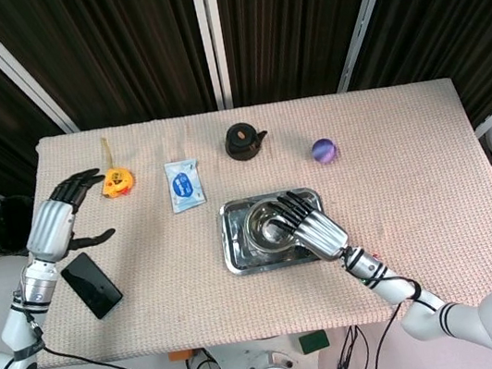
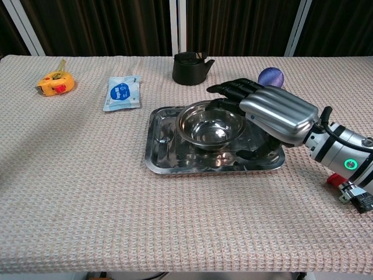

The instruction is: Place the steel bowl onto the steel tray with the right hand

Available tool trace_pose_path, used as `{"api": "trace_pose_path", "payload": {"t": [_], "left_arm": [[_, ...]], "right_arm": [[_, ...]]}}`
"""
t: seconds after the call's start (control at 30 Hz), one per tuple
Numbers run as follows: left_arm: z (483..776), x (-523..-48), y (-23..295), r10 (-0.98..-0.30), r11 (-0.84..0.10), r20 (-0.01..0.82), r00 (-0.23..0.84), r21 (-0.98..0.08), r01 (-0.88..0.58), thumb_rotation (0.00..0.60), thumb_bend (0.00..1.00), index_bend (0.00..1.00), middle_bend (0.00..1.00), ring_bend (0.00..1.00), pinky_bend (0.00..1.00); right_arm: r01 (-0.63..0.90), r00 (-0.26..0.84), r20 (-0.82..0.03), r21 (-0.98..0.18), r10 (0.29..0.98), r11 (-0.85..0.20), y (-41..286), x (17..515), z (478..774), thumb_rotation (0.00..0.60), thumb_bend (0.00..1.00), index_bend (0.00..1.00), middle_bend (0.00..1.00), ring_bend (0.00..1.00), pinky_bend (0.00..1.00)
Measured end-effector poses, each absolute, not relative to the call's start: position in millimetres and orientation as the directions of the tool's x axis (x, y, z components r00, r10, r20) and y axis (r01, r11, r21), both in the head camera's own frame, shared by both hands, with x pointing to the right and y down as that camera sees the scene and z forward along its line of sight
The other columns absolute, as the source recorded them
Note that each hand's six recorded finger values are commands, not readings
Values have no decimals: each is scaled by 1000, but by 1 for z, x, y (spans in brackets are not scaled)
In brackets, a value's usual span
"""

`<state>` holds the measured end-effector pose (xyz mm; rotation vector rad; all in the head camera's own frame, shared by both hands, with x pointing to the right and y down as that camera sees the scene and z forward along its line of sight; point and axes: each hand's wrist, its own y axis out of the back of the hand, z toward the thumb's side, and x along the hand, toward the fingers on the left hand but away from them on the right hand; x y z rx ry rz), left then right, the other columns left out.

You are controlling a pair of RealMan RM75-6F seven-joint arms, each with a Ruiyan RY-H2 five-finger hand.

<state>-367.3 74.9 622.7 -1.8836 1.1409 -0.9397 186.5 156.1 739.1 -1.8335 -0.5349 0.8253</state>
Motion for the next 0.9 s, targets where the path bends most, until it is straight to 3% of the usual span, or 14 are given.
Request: {"api": "trace_pose_path", "payload": {"t": [0.2,0.43,0.53,0.67,0.8,0.9], "left_arm": [[623,-367,74,-919,-337,209,335,-859,-386,600,54,192,149,125,199],[612,-373,80,-926,-307,186,330,-878,-367,600,54,192,150,125,199],[608,-381,90,-930,-288,180,320,-899,-329,600,54,197,150,125,199],[607,-402,110,-940,-241,179,290,-951,-196,600,53,209,167,125,199],[610,-439,153,-951,-247,236,202,-968,-35,600,35,156,135,96,196],[611,-468,196,-943,-317,315,110,-948,2,584,27,133,91,67,191]], "right_arm": [[7,659,-295,-917,692,-398,155,194,730,600,87,0,0,0,0],[40,588,-234,-948,775,-316,154,254,684,600,126,0,0,0,0],[16,482,-251,-956,840,-294,154,307,666,600,147,0,0,0,0],[17,214,-272,-959,938,-282,162,398,645,600,159,0,0,0,0],[23,-5,-278,-960,961,-278,183,470,630,600,160,0,0,0,0],[2,-74,-276,-961,958,-277,197,502,621,600,159,0,0,0,0]]}}
